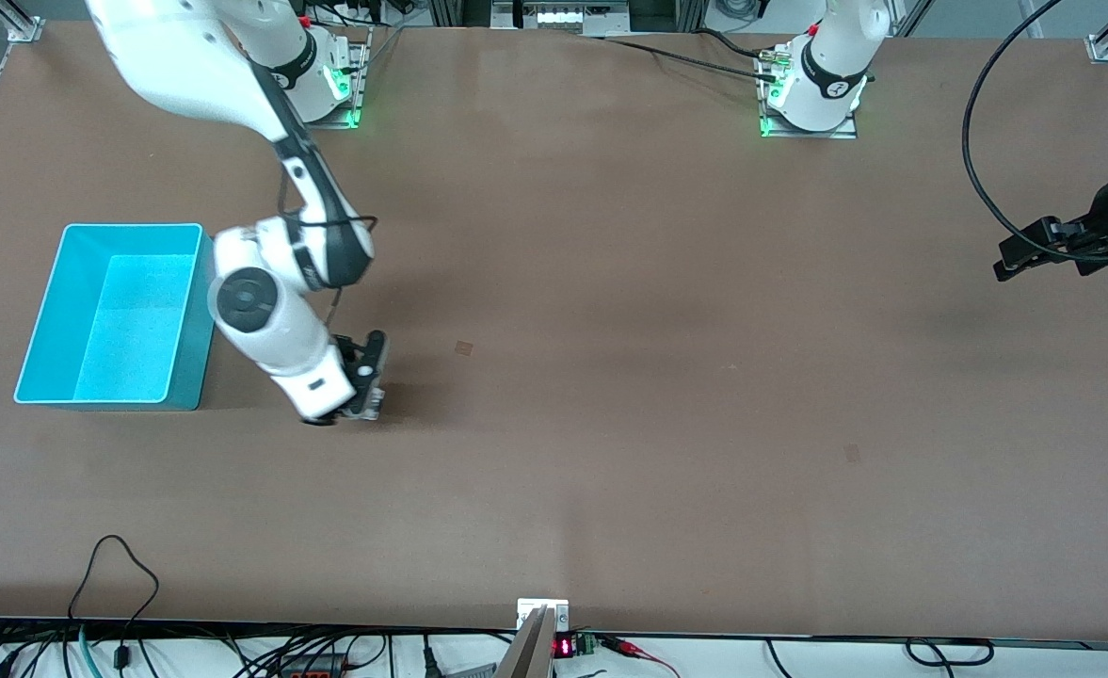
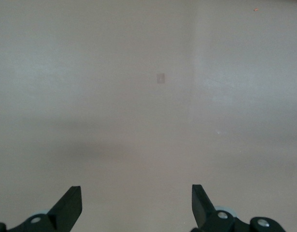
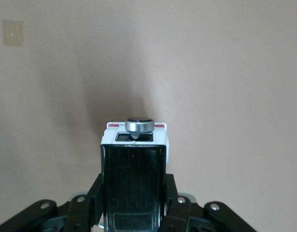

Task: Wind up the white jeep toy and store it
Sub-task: 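Carry the jeep with the right gripper over the blue bin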

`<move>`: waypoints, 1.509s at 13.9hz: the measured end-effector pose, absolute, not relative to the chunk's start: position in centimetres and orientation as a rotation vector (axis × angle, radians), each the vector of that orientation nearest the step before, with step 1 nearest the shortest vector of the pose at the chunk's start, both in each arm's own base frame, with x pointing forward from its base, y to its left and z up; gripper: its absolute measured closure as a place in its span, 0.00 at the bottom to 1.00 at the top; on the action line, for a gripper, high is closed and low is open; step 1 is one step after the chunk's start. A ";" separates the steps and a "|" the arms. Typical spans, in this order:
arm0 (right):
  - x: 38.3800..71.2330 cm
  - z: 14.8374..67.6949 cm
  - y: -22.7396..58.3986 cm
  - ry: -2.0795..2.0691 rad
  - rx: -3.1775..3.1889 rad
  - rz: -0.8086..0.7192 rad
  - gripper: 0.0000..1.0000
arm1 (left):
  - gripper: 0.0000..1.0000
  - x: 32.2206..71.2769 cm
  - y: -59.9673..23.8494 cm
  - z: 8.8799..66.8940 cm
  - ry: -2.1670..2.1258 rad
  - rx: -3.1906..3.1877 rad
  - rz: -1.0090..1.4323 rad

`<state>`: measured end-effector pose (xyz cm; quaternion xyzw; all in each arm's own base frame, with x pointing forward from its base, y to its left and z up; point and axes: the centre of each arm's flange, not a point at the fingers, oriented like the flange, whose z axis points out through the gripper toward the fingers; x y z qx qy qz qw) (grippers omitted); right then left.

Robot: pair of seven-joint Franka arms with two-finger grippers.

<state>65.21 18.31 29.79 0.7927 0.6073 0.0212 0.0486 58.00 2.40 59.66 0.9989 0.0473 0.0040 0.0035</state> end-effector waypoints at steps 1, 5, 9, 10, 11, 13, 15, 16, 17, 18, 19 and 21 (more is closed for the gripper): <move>65.3 31.7 16.4 1.782 2.463 0.076 0.49 | 0.00 58.0 2.5 59.7 0.150 3.131 0.013; 64.0 36.9 6.0 1.400 2.694 0.075 0.49 | 0.00 58.0 2.5 59.6 0.151 3.131 0.012; 61.6 37.7 -4.8 0.967 2.904 -0.026 0.49 | 0.00 58.0 2.5 59.6 0.152 3.131 0.012; 61.1 37.6 -7.1 0.886 2.934 -0.048 0.49 | 0.00 58.0 2.5 59.6 0.152 3.131 0.012; 60.7 37.3 -9.1 0.807 2.958 -0.063 0.49 | 0.00 58.0 2.5 59.6 0.152 3.131 0.012; 59.6 36.4 -12.4 0.611 3.002 -0.097 0.49 | 0.00 58.0 2.5 59.6 0.152 3.131 0.012; 58.7 35.3 -14.8 0.445 3.026 -0.133 0.49 | 0.00 58.0 2.5 59.6 0.152 3.131 0.012; 58.4 34.8 -15.7 0.360 3.034 -0.147 0.49 | 0.00 58.0 2.5 59.7 0.152 3.131 0.012; 58.2 34.2 -16.3 0.272 3.039 -0.161 0.49 | 0.00 58.0 2.4 59.7 0.150 3.131 0.012; 58.2 33.6 -16.5 0.185 3.042 -0.174 0.49 | 0.00 58.0 2.3 59.7 0.146 3.131 0.012; 58.1 32.7 -16.5 0.115 3.043 -0.191 0.49 | 0.00 58.0 2.2 59.7 0.143 3.131 0.012; 58.0 30.5 -16.9 0.044 3.037 -0.201 0.49 | 0.00 58.0 2.1 59.7 0.139 3.131 0.013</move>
